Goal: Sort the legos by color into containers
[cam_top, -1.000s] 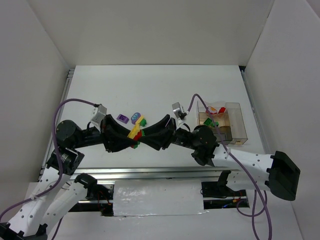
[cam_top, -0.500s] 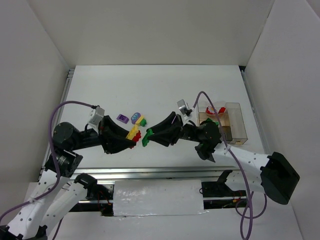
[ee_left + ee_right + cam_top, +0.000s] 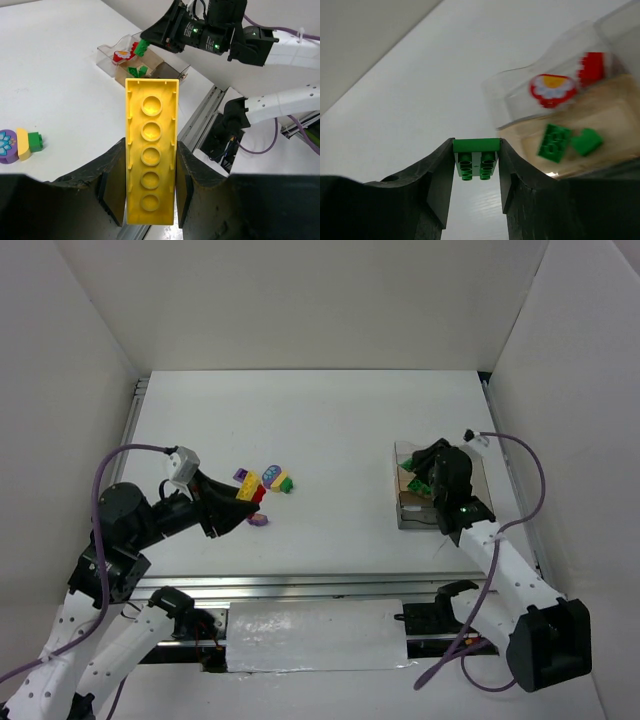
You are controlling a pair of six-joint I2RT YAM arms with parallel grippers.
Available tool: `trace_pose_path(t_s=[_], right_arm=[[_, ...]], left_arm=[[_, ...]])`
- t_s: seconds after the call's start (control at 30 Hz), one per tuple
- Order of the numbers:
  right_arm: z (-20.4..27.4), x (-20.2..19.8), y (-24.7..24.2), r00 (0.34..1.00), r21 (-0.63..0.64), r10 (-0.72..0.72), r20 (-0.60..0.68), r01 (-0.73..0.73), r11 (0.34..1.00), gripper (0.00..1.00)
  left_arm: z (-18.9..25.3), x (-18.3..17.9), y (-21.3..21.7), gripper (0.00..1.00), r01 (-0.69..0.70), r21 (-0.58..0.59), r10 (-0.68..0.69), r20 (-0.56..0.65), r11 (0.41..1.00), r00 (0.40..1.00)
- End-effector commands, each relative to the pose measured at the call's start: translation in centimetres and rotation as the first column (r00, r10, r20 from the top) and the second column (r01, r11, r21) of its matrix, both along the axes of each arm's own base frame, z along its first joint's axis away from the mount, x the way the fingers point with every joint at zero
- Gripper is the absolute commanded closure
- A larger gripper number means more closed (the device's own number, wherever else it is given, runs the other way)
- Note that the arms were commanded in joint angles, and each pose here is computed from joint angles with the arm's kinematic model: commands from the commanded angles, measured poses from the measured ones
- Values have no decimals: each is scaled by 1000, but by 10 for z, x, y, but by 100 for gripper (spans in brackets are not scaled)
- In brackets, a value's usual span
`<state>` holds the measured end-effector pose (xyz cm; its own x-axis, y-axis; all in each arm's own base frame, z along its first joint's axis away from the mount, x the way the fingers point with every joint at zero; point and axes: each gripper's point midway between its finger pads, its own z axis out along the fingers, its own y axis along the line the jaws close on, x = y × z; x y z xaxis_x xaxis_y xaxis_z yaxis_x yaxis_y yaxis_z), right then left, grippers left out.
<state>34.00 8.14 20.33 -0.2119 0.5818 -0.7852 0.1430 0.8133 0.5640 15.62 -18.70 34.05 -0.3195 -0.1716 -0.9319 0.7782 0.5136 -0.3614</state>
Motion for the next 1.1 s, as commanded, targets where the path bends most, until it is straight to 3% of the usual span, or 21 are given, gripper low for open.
trace_pose_path(t_s=[0.0,0.13,0.4,0.43,0.5,0.53,0.67,0.8,0.83,0.9,0.97,1.0,1.07], right_arm=[[-27,-6,-65,951,-30,-276,-138,274,961,100],[-44,3,-89,915,-82,-347,-204,338,938,100],[-67,18,-93,909,-83,-320,-266,309,948,93],[-68,19,-91,912,-78,-314,-265,305,949,87],[-67,19,-90,916,-76,-306,-258,296,952,39],[-66,21,-88,921,-68,-293,-256,285,956,24],[-57,28,-82,933,-79,-253,-258,240,967,5],[-45,24,-68,950,-55,-179,-255,170,984,0],[-38,23,-57,964,-34,-124,-234,119,992,1],[-1,8,15,968,28,237,-85,-235,971,0],[28,-29,74,840,28,537,75,-540,841,1],[59,-73,127,607,-26,763,223,-779,627,1],[80,-127,157,391,-103,855,340,-888,448,1]], left_arm=[[3,0,3,100,-8,6,8,44,1000,999],[-7,0,1,100,1,19,-2,28,1000,1000],[-9,-3,-1,100,29,30,-30,25,999,999],[-10,-2,-1,100,25,32,-26,23,999,999],[-10,-2,-1,100,25,32,-26,25,999,999],[-10,-2,-1,100,25,30,-26,25,999,999],[-10,-1,-3,100,32,29,-33,18,999,999],[-9,0,-5,100,41,19,-41,12,999,999],[-9,-1,-6,100,47,12,-47,0,999,999],[-8,-4,-10,100,81,-3,-81,-8,997,997],[-2,-10,-16,100,134,-31,-134,-7,991,991],[-1,-12,-19,100,159,-42,-160,-15,986,987],[5,-23,-26,100,250,-74,-251,-6,966,968]])
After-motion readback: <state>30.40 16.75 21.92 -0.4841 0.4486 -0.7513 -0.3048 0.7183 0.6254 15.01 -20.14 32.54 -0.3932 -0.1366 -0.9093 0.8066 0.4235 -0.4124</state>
